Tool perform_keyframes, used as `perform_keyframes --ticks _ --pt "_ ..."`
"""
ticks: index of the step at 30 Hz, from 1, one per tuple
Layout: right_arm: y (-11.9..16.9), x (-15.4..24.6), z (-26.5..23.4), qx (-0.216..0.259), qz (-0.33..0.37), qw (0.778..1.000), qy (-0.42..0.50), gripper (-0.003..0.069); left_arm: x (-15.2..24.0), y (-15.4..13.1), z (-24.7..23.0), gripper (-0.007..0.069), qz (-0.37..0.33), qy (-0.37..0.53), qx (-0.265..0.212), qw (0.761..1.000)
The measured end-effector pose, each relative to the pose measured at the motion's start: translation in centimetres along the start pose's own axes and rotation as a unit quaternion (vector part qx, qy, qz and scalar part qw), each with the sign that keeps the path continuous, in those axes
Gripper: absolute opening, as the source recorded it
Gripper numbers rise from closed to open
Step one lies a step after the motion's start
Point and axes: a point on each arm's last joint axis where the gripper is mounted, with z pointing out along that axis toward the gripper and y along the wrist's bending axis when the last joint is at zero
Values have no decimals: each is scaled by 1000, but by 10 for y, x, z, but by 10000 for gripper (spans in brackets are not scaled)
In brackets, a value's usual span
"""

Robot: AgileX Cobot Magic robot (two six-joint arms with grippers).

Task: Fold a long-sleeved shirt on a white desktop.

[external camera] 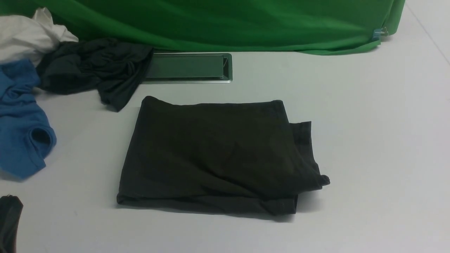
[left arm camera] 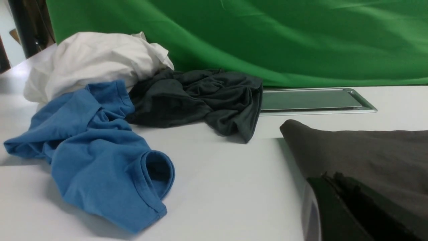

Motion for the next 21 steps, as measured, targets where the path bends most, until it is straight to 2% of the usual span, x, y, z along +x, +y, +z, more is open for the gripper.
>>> perform_keyframes --ticks 21 --pt "0 0 0 0 0 1000 -2 240 0 0 0 18 19 0 -1 1000"
